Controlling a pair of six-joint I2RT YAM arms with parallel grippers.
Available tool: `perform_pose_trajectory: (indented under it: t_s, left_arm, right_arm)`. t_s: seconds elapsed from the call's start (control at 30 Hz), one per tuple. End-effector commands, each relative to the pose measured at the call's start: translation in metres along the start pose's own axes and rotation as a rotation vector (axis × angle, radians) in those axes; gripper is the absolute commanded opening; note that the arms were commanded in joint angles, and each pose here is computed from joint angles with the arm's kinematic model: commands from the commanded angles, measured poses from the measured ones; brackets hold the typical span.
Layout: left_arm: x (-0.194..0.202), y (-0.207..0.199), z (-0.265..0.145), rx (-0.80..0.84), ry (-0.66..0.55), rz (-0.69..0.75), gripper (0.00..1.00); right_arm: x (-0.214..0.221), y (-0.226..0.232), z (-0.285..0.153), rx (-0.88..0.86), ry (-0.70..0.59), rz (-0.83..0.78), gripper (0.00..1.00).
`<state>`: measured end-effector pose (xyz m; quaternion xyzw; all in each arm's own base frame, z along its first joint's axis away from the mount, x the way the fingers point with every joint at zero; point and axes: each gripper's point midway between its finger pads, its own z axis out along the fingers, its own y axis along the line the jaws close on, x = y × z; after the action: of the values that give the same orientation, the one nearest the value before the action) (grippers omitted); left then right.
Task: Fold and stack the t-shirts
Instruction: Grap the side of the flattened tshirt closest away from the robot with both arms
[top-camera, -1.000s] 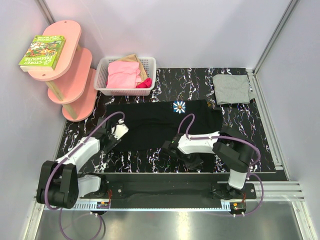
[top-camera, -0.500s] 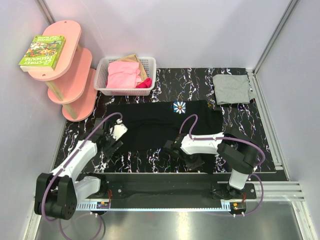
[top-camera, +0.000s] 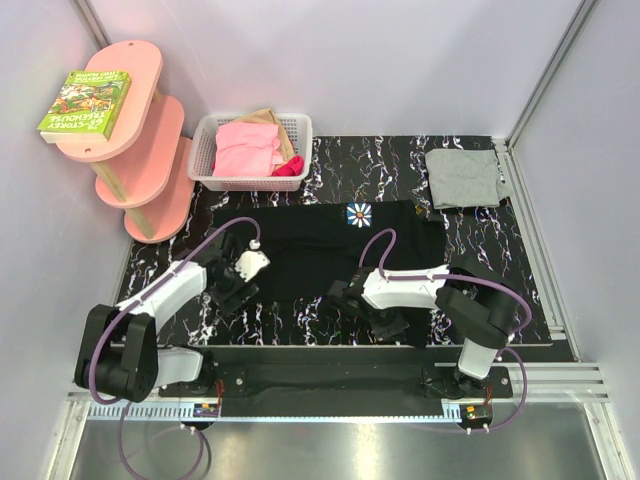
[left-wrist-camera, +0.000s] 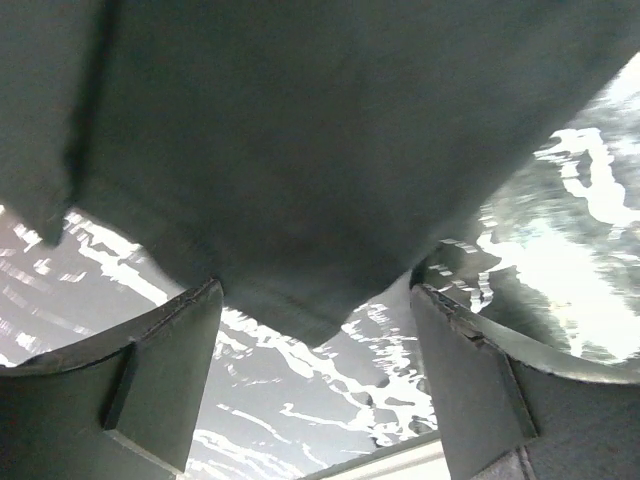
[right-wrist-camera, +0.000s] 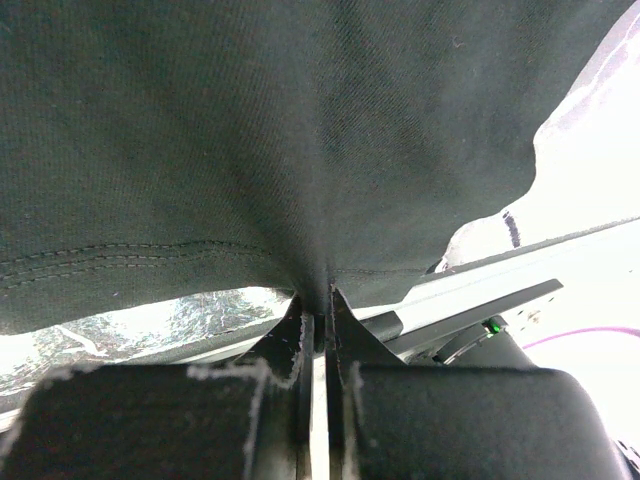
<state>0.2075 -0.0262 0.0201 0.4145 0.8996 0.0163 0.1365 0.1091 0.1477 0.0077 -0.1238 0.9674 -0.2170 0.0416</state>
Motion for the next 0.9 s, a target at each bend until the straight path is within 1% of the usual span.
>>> perform_pose_trajectory:
  t_s: [0.0, 0.17, 0.4, 0.5, 0.53, 0.63, 0.67, 0.73, 0.77, 0.87]
  left_arm:
    - [-0.022, -0.003, -0.005, 0.027, -0.057, -0.007, 0.81]
    - [-0.014, -0.004, 0.006, 0.033, -0.022, -0.007, 0.78]
    - [0.000, -0.006, 0.021, 0.018, 0.024, -0.001, 0.70]
    - [0.001, -0.003, 0.023, 0.001, 0.026, 0.008, 0.58]
    - [0.002, -0.003, 0.024, 0.004, 0.030, 0.011, 0.49]
    - [0.002, 0.003, 0.025, -0.021, 0.044, 0.013, 0.38]
    - [0.002, 0.004, 0.026, -0.023, 0.048, 0.015, 0.30]
    - [0.001, 0.007, 0.025, -0.032, 0.051, 0.020, 0.22]
    - [0.001, 0.009, 0.024, -0.042, 0.055, 0.018, 0.10]
    - [-0.001, 0.015, 0.016, -0.067, 0.053, 0.029, 0.00]
  right_arm:
    - [-0.015, 0.044, 0.002, -0.177, -0.039, 0.099, 0.00]
    - [-0.016, 0.045, 0.002, -0.179, -0.042, 0.094, 0.00]
    - [-0.013, 0.042, 0.003, -0.176, -0.038, 0.098, 0.00]
    - [-0.013, 0.042, 0.003, -0.173, -0.039, 0.097, 0.00]
    - [-0.013, 0.042, 0.003, -0.175, -0.040, 0.098, 0.00]
    - [-0.014, 0.042, 0.002, -0.176, -0.045, 0.098, 0.00]
    - [-0.014, 0.041, 0.002, -0.175, -0.044, 0.097, 0.00]
    - [-0.015, 0.040, 0.001, -0.173, -0.048, 0.098, 0.00]
    - [-0.015, 0.039, -0.001, -0.174, -0.051, 0.099, 0.00]
    - [-0.013, 0.030, -0.011, -0.168, -0.056, 0.102, 0.00]
